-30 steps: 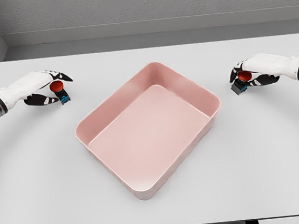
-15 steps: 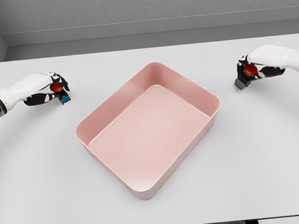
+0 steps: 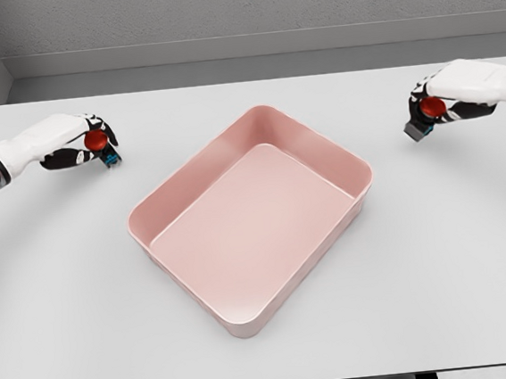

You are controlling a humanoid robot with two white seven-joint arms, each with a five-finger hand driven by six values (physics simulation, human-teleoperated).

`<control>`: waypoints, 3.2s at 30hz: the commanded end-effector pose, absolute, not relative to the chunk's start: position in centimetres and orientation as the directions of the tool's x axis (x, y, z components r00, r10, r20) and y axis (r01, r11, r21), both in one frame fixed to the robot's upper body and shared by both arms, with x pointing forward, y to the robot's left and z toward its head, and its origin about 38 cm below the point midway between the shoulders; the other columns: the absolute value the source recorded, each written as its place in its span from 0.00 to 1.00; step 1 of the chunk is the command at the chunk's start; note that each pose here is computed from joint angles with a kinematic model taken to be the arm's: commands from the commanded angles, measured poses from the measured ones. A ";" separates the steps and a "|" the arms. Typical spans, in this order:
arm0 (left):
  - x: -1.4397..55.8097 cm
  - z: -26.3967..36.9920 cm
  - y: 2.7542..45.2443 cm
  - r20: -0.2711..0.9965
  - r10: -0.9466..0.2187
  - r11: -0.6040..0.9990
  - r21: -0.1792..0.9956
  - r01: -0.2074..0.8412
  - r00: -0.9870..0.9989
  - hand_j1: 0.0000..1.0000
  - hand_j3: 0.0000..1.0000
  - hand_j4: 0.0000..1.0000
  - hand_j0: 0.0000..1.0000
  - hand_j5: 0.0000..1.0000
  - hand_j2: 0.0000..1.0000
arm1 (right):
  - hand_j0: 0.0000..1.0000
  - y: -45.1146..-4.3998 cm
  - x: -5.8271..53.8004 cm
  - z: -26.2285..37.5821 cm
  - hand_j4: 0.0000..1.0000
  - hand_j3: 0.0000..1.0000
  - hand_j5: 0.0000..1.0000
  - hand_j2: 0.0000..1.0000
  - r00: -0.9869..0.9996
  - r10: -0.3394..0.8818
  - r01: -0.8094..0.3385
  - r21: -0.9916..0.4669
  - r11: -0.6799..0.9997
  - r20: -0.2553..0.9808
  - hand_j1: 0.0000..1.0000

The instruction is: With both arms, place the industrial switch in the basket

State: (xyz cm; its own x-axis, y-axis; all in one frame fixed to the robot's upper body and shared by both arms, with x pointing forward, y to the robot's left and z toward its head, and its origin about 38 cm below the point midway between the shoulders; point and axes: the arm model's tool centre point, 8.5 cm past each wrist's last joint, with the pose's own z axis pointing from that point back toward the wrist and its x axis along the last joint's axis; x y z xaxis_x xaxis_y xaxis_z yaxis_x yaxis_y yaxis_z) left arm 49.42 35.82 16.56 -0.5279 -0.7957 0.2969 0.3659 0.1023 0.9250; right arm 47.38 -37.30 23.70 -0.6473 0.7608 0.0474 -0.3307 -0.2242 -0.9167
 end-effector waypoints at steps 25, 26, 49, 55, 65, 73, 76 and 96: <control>50.4 22.7 33.6 0.257 -0.743 0.134 0.962 0.239 -0.618 0.50 0.50 0.50 0.50 0.50 0.50 | 0.38 -28.8 42.2 29.8 0.38 0.38 0.38 0.38 -0.853 0.504 -0.082 -0.919 -0.385 -0.135 0.38; 50.4 22.7 33.4 0.257 -0.739 0.136 0.962 0.236 -0.622 0.50 0.50 0.50 0.50 0.50 0.50 | 0.38 -28.4 41.9 29.9 0.38 0.38 0.38 0.38 -0.859 0.492 -0.073 -0.920 -0.386 -0.138 0.38; 47.9 26.6 27.1 0.178 -0.593 0.118 0.984 0.133 -0.785 0.50 0.50 0.50 0.50 0.50 0.50 | 1.00 -18.9 40.9 29.5 1.00 1.00 1.00 1.00 -0.948 0.303 0.012 -0.961 -0.275 -0.098 1.00; 47.4 26.7 25.8 0.173 -0.564 0.124 0.984 0.125 -0.807 0.50 0.50 0.50 0.50 0.50 0.50 | 1.00 -17.4 39.9 31.0 1.00 1.00 1.00 1.00 -0.958 0.253 0.065 -0.965 -0.256 -0.132 1.00; 46.7 26.9 24.6 0.165 -0.534 0.126 0.985 0.116 -0.829 0.50 0.50 0.50 0.50 0.50 0.50 | 1.00 -20.3 40.6 33.9 1.00 1.00 1.00 1.00 -0.927 0.323 0.110 -0.963 -0.246 -0.189 1.00; 45.6 27.6 23.2 0.140 -0.491 0.121 0.988 0.091 -0.860 0.50 0.50 0.50 0.50 0.50 0.50 | 1.00 -35.5 44.3 31.2 1.00 1.00 1.00 1.00 -0.737 0.676 -0.169 -0.974 -0.152 0.023 1.00; 44.3 27.5 22.0 0.131 -0.454 0.119 0.989 0.086 -0.881 0.50 0.50 0.50 0.50 0.50 0.50 | 1.00 -37.6 44.3 27.5 1.00 1.00 1.00 1.00 -0.685 0.722 -0.269 -0.954 -0.128 0.096 1.00; 39.4 27.7 16.7 0.073 -0.267 0.077 0.996 0.055 -0.961 1.00 1.00 1.00 1.00 1.00 1.00 | 1.00 -39.3 43.8 25.2 1.00 1.00 1.00 1.00 -0.646 0.752 -0.335 -0.934 -0.127 0.130 1.00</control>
State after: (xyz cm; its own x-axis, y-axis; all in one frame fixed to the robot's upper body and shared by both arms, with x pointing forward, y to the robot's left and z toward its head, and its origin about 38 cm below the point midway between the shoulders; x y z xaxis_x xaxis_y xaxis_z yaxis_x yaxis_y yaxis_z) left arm 39.68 16.89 27.44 -0.9575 -0.2785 0.0747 0.0575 0.0694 0.9959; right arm 43.76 -39.25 25.11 -0.6483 0.7510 0.1255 -0.3340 -0.1324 -0.9332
